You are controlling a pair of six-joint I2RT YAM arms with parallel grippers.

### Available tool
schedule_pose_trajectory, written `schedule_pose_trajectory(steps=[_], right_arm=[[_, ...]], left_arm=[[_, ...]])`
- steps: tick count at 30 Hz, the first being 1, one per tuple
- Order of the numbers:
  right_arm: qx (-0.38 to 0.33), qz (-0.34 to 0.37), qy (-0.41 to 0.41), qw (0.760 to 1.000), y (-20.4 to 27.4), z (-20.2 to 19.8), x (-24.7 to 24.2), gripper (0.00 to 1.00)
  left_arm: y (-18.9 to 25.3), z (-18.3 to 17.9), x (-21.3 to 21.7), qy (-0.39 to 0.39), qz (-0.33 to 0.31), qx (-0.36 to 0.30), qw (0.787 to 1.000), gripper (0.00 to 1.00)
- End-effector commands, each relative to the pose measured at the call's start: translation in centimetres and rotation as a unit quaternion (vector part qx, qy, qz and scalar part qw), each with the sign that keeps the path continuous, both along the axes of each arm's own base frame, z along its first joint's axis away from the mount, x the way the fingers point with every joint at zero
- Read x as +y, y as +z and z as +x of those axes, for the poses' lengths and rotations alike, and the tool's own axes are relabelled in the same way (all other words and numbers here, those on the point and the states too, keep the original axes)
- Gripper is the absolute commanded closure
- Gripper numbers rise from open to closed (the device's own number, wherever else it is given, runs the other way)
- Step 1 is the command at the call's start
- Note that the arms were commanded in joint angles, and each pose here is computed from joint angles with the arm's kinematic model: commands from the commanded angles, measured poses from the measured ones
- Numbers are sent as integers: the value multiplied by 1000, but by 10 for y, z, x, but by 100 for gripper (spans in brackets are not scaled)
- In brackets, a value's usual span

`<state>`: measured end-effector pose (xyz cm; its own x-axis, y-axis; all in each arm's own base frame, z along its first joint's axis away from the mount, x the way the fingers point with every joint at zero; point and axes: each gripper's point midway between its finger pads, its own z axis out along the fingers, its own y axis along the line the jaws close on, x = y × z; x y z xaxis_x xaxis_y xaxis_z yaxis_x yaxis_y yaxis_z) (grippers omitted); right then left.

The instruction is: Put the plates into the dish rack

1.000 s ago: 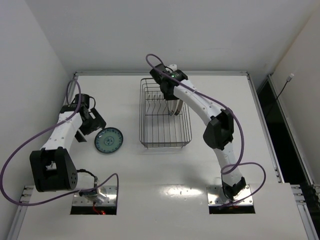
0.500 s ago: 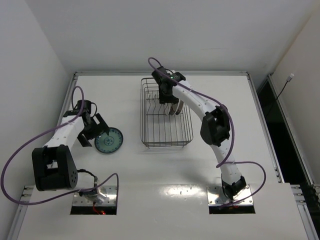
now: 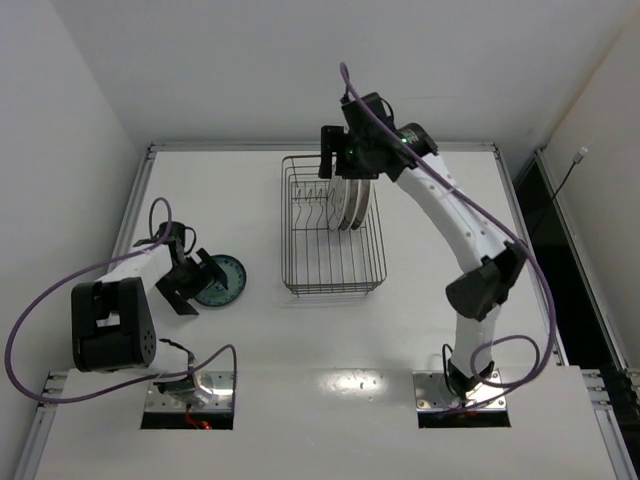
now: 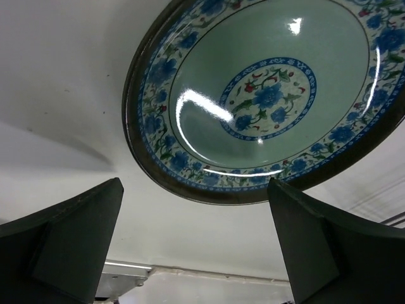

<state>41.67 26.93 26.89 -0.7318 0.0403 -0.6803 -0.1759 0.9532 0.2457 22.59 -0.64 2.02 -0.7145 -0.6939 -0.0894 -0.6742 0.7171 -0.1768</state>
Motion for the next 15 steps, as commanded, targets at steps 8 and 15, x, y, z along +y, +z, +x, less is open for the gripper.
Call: schedule_pose_trajectory(steps=[8, 15], right_arm=[[-31, 16, 28, 999, 43, -26, -38, 32], [-39, 23, 11, 999, 55, -29, -63, 32]], left_arm=[[-28, 21, -31, 54, -122, -57, 989, 55], [-28, 48, -35, 42, -157, -77, 984, 100]])
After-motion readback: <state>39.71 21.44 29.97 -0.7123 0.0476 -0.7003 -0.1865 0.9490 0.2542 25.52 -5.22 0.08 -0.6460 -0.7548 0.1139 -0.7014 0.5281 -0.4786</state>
